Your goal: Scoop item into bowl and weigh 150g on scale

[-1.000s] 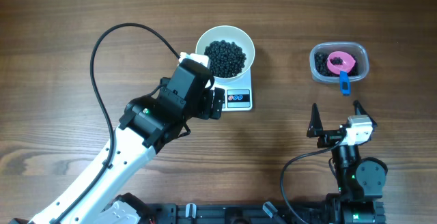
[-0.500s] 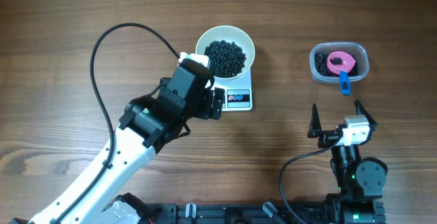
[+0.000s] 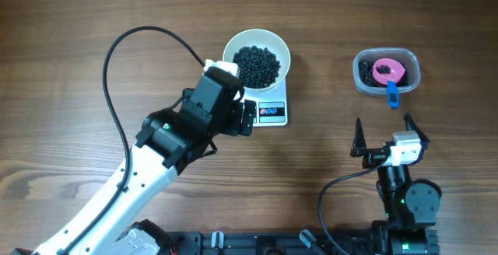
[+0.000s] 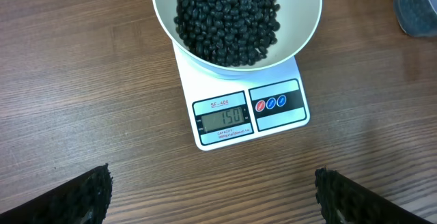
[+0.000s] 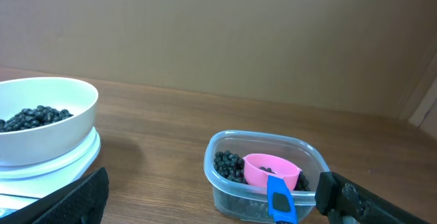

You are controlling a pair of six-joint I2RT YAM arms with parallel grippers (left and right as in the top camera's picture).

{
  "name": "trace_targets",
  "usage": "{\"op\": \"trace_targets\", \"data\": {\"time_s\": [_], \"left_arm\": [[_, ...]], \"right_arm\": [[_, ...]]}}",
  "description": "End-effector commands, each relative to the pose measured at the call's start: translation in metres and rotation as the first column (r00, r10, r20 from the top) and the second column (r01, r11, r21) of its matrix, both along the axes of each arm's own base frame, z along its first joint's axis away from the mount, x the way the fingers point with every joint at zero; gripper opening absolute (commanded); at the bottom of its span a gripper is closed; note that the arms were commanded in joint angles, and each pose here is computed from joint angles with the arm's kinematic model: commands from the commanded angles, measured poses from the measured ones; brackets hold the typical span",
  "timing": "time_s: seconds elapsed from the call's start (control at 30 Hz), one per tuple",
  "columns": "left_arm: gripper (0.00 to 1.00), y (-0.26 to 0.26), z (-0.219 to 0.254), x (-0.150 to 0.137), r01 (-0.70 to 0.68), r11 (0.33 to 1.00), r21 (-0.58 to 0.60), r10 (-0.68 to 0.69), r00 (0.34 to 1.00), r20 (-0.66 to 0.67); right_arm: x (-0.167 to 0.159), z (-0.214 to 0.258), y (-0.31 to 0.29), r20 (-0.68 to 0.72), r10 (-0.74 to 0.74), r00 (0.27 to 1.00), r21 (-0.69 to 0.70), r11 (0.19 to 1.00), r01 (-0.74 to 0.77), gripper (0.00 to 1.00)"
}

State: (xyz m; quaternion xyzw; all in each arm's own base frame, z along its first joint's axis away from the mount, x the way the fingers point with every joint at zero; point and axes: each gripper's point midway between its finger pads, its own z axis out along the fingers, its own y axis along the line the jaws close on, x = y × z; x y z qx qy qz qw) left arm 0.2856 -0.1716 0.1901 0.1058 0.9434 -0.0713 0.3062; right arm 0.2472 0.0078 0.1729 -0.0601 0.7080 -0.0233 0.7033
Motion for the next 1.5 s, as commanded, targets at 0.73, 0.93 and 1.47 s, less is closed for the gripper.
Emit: {"op": "trace_targets", "data": {"time_s": [0.73,0.93,1.47], "left_arm": [[1.00,0.135,0.037,0.027,-0.392,0.909,-0.143,0.417,0.849,0.323],[1.00,0.183,0.036,0.000,-0.515,0.810,-0.282,0.587,0.714,0.382],[1.00,0.200,-0.004,-0.037,-0.432,0.731,-0.528,0.679,0.541,0.497]], "right_arm": [[-0.001,0.002,-0.002,0.013,-0.014,1.000,-0.013,1.000,0.014,1.00],[-0.001,0.002,-0.002,0.013,-0.014,1.000,-0.013,1.000,0.014,1.00],[-0.001,0.002,-0.002,0.013,-0.014,1.000,-0.013,1.000,0.014,1.00]]}}
